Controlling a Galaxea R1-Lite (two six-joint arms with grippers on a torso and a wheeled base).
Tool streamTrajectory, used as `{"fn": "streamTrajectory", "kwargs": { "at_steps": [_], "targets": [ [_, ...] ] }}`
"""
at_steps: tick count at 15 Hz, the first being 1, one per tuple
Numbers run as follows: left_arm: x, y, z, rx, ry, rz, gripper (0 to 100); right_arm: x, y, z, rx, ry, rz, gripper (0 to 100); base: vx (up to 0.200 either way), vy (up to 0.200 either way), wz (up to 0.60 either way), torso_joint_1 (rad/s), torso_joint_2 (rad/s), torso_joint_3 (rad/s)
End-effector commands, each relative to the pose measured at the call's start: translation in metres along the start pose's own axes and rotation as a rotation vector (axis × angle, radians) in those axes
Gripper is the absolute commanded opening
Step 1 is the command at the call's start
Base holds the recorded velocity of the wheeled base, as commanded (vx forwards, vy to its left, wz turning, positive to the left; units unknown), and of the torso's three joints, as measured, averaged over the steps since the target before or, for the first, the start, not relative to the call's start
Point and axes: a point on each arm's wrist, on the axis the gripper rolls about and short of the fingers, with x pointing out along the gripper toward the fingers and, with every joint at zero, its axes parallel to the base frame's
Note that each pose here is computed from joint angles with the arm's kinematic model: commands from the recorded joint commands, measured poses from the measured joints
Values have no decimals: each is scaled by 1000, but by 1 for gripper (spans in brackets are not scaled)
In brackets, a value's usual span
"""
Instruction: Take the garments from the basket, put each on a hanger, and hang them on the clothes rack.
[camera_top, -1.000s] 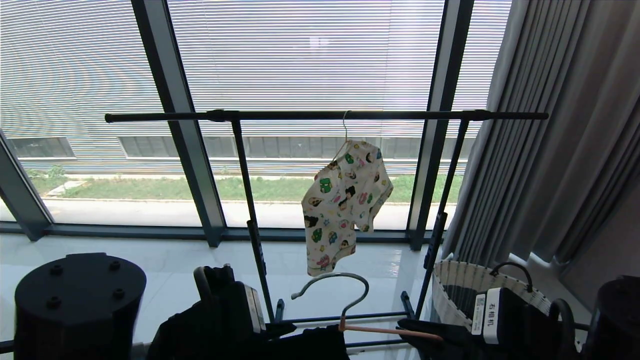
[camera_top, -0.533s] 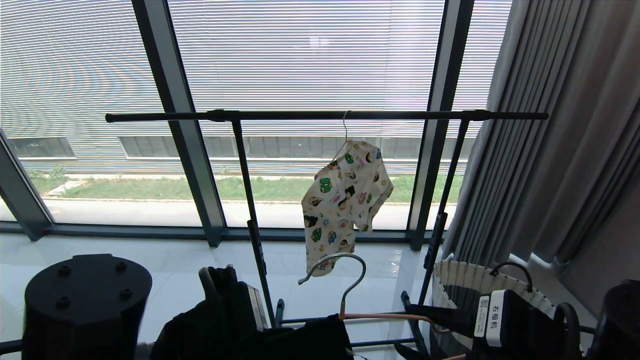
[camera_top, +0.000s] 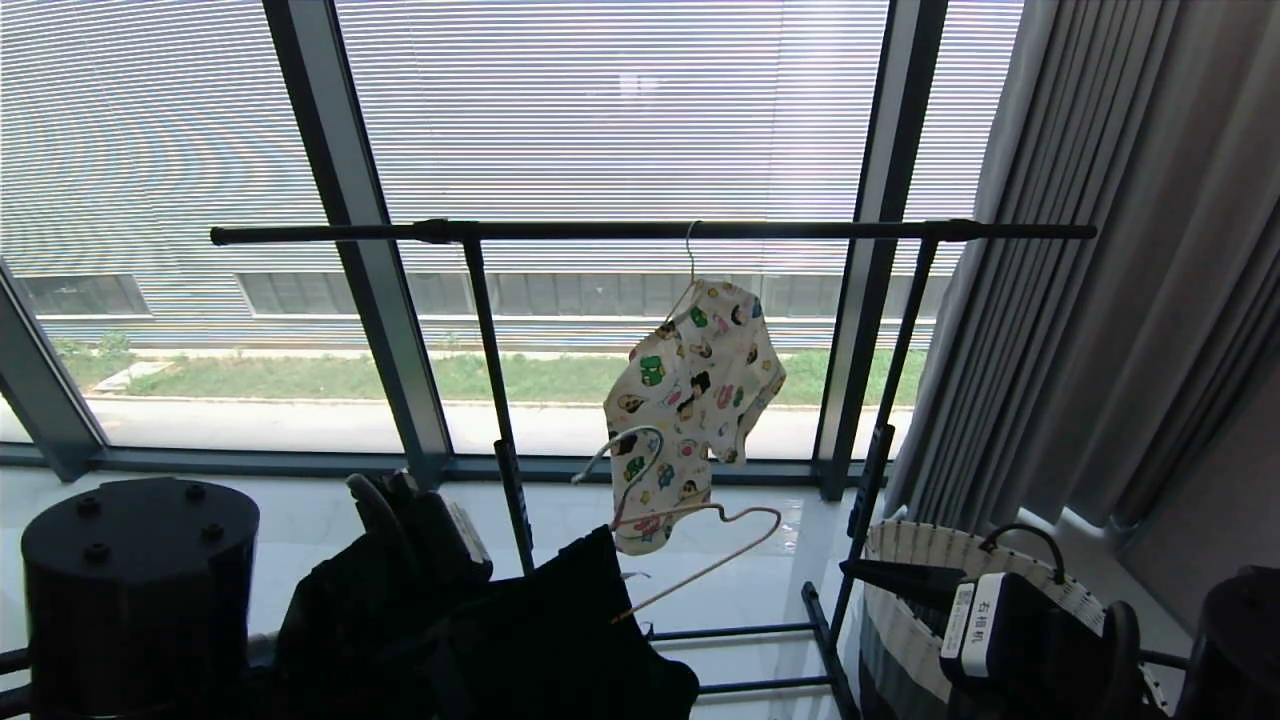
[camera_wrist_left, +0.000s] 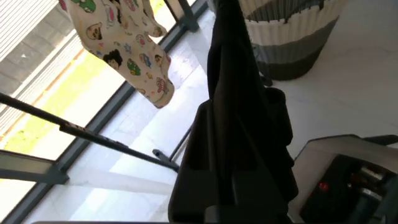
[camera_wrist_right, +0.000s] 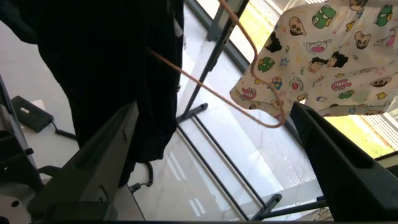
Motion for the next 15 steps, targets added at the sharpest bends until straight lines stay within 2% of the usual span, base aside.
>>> {"fn": "streamTrajectory", "kwargs": {
  "at_steps": [1,3,5,6,8,11,13,15],
  "targets": [
    [1,11,1,-18,-31,67,0,5,2,-6,27,34,15,100,0,0,0,0,0,0],
    [-4,16,8,-17,-105,106,0,17,4,-9,153,63,18,100,0,0,0,0,0,0],
    [-9,17,15,-6,-149,120,0,40,5,-2,347,64,3,100,0,0,0,0,0,0],
    [-11,17,17,-4,-162,119,0,48,4,-1,393,62,-6,100,0,0,0,0,0,0],
    [-14,17,29,8,-211,117,0,82,-1,5,532,46,-121,100,0,0,0,0,0,0],
    [-16,14,38,24,-250,98,0,110,-13,5,590,29,-221,100,0,0,0,0,0,0],
    [-16,12,40,28,-256,86,0,117,-24,4,600,19,-256,100,0,0,0,0,0,0],
    [-16,11,40,30,-259,81,0,117,-26,3,602,23,-264,100,0,0,0,0,0,0]
  ]
}}
